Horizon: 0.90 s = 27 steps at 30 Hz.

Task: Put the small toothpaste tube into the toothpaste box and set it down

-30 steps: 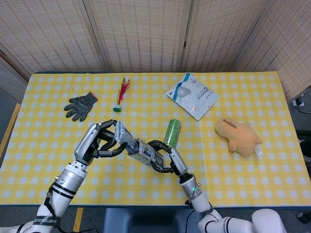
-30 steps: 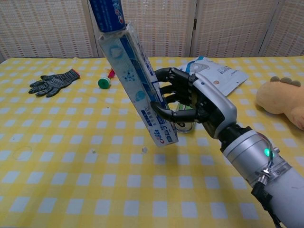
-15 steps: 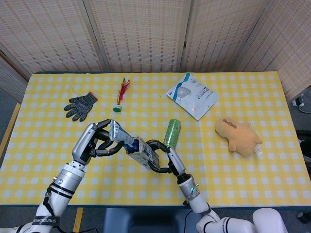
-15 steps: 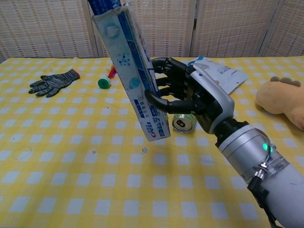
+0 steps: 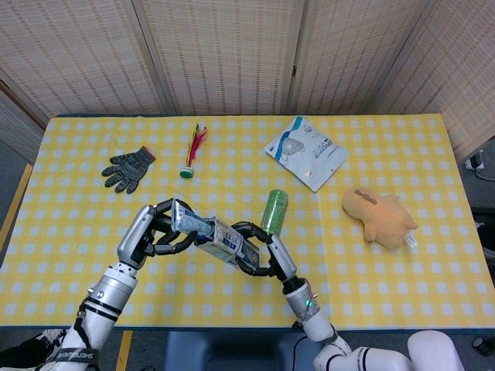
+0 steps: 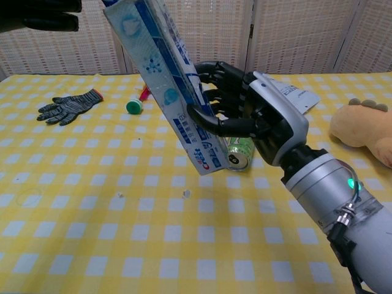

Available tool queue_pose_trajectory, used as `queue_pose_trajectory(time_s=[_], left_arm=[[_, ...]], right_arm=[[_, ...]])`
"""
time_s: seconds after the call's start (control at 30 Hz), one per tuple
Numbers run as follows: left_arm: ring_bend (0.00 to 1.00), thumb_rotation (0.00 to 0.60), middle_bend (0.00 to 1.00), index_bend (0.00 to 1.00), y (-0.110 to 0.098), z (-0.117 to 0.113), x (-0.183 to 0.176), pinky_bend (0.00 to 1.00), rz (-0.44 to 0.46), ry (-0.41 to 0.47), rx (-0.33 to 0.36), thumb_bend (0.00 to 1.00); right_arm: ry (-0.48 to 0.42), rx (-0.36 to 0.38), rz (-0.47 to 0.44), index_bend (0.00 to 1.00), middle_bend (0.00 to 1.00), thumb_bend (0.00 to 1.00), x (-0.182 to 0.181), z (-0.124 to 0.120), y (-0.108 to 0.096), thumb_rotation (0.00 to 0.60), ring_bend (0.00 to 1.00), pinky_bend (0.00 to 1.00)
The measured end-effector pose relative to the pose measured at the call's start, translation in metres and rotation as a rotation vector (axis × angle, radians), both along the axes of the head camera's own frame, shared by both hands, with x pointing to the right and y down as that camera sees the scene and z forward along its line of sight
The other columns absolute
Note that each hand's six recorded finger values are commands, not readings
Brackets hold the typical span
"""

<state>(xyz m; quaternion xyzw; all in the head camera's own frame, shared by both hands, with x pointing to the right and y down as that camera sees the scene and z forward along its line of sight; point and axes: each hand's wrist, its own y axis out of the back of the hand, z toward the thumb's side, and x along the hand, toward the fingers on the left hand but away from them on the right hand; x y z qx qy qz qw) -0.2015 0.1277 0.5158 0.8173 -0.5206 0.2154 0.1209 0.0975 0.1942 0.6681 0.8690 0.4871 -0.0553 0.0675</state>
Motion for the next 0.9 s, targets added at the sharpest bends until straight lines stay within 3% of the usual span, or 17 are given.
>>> queue_pose_trajectory(time_s=[0.1,0.2,0.3,0.73,0.9], left_arm=[[1.0,0.6,1.0,0.33,0.002,0.001,0.004,1.0,0.016,0.009,-0.005,0.24],[1.0,0.6,1.0,0.21,0.004,0.001,0.008,1.0,0.035,0.02,-0.016,0.22],[1.0,0.6,1.0,0.15,0.004,0.001,0.009,1.0,0.049,0.026,-0.022,0.2],[1.0,0.6,1.0,0.13,-0.002,-0.006,0.002,1.0,0.03,0.027,0.013,0.2],[1.0,0.6,1.0,0.22,-0.006,-0.011,-0.008,1.0,0.023,-0.04,0.075,0.2]], right_arm=[[0.005,0.002,-0.003,0.35,0.3,0.39,0.001,0.0,0.001,0.6,0.35,0.37],[0.007,0.001,-0.005,0.35,0.31,0.39,0.001,0.0,0.002,0.6,0.35,0.38],[0.009,0.0,-0.005,0.35,0.31,0.39,0.002,0.001,0.002,0.6,0.35,0.37],[0.013,0.0,-0.002,0.35,0.31,0.39,0.006,0.003,0.004,0.6,0.35,0.37],[0.042,0.012,-0.008,0.35,0.31,0.39,0.012,0.005,0.004,0.6,0.35,0.38]])
